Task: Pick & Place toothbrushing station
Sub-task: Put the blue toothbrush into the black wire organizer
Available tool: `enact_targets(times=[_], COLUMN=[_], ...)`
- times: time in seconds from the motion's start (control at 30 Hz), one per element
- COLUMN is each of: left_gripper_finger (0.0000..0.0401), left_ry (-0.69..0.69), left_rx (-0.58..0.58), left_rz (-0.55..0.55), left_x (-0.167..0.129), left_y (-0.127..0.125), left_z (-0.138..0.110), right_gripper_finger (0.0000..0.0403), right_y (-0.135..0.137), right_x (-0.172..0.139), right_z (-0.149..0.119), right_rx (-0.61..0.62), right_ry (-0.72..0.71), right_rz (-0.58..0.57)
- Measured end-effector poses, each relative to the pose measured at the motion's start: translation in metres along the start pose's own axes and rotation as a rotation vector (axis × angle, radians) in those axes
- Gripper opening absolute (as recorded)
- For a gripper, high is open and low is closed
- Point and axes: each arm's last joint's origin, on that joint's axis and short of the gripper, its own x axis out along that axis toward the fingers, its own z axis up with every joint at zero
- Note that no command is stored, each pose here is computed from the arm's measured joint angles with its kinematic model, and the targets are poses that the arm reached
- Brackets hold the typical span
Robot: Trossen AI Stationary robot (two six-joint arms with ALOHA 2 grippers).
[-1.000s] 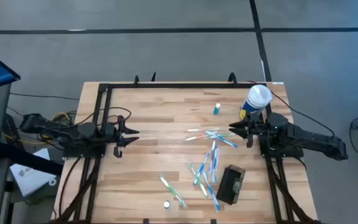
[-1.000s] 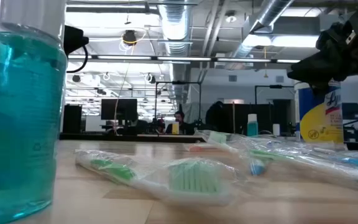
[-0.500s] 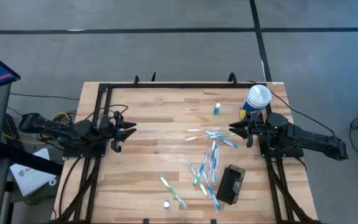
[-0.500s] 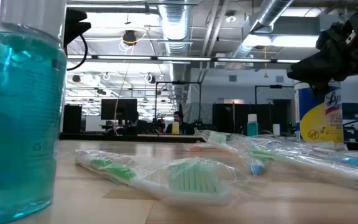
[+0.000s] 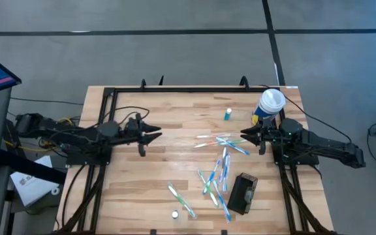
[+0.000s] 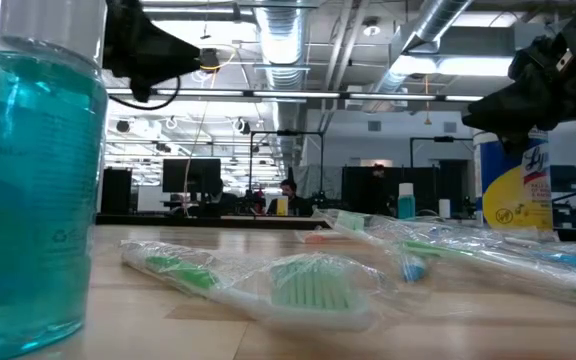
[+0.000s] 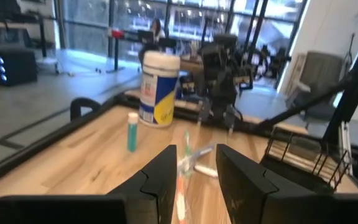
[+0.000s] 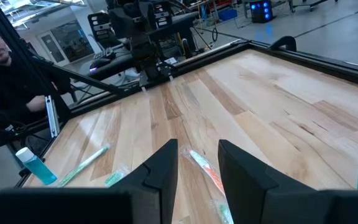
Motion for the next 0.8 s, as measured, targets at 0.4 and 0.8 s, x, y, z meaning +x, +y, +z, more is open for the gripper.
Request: enact_targets(times=[0.4, 0.8], left_gripper_finger=[0.0108, 0.0108], left_ry=[0.096, 0.049], left_rx=[0.024, 0.012], left_rz=[0.045, 0.006], left_x=[0.037, 0.037], left_y=[0.000, -0.008], left_z=[-0.010, -0.007], right_gripper_finger=[0.0082, 0.0056], right_y=[-0.004, -0.003], right_x=[0.011, 0.035], right_z=[-0.011, 0.004], right_rx=[0.067, 0.023], right_ry=[0.162, 0.343], right_rz=[-0.026, -0.077])
